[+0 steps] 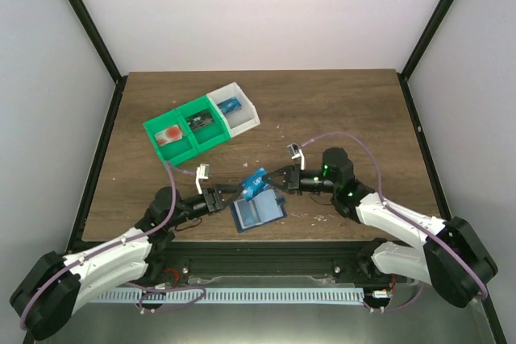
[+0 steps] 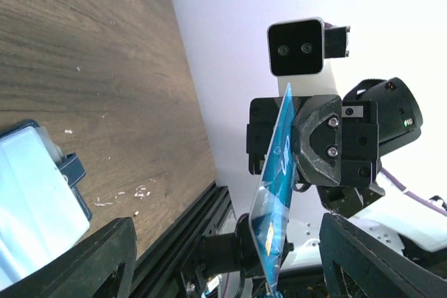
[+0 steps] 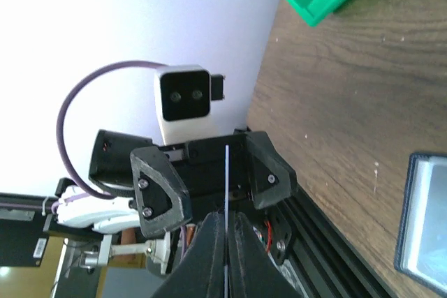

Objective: Take the credit cards out of the card holder

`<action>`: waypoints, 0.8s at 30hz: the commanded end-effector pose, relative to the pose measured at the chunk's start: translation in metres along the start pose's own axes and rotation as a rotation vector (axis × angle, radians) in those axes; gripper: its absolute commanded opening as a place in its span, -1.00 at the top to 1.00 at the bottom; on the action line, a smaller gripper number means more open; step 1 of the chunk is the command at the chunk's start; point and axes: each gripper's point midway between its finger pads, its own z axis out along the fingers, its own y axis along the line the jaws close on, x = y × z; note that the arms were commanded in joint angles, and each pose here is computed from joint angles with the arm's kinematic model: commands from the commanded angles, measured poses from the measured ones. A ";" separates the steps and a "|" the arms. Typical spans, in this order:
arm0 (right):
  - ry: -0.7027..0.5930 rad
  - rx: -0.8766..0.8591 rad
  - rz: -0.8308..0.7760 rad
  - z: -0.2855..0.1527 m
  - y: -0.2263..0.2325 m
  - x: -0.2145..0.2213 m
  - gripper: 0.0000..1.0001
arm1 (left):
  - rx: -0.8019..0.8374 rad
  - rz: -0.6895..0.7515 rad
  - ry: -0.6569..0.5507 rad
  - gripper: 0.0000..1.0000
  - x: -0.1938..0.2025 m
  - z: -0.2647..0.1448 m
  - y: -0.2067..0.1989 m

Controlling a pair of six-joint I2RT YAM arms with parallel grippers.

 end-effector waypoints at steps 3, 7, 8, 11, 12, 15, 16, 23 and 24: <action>-0.125 -0.046 0.010 0.001 0.022 -0.032 0.99 | 0.096 -0.040 -0.059 -0.39 -0.013 0.003 -0.020; -0.143 -0.046 0.042 0.001 0.017 -0.034 0.99 | 0.099 -0.043 -0.050 0.07 -0.015 0.009 -0.021; -0.145 -0.042 0.044 0.001 0.016 -0.034 0.99 | 0.101 -0.045 -0.050 0.22 -0.015 0.010 -0.022; -0.142 -0.033 0.051 0.001 0.013 -0.033 0.99 | 0.113 -0.052 -0.057 0.79 -0.017 0.011 -0.023; -0.140 -0.030 0.054 0.001 0.012 -0.033 0.99 | 0.115 -0.051 -0.058 0.94 -0.017 0.012 -0.023; -0.132 -0.020 0.064 0.002 0.007 -0.029 0.97 | 0.113 -0.052 -0.063 1.00 -0.019 0.012 -0.023; -0.130 -0.020 0.064 0.002 0.006 -0.029 0.95 | 0.115 -0.048 -0.063 1.00 -0.019 0.012 -0.024; -0.117 0.018 0.063 0.001 -0.004 -0.023 0.63 | 0.100 -0.028 -0.072 1.00 -0.020 0.011 -0.022; -0.115 0.022 0.061 0.000 -0.005 -0.022 0.59 | 0.097 -0.024 -0.075 1.00 -0.020 0.011 -0.022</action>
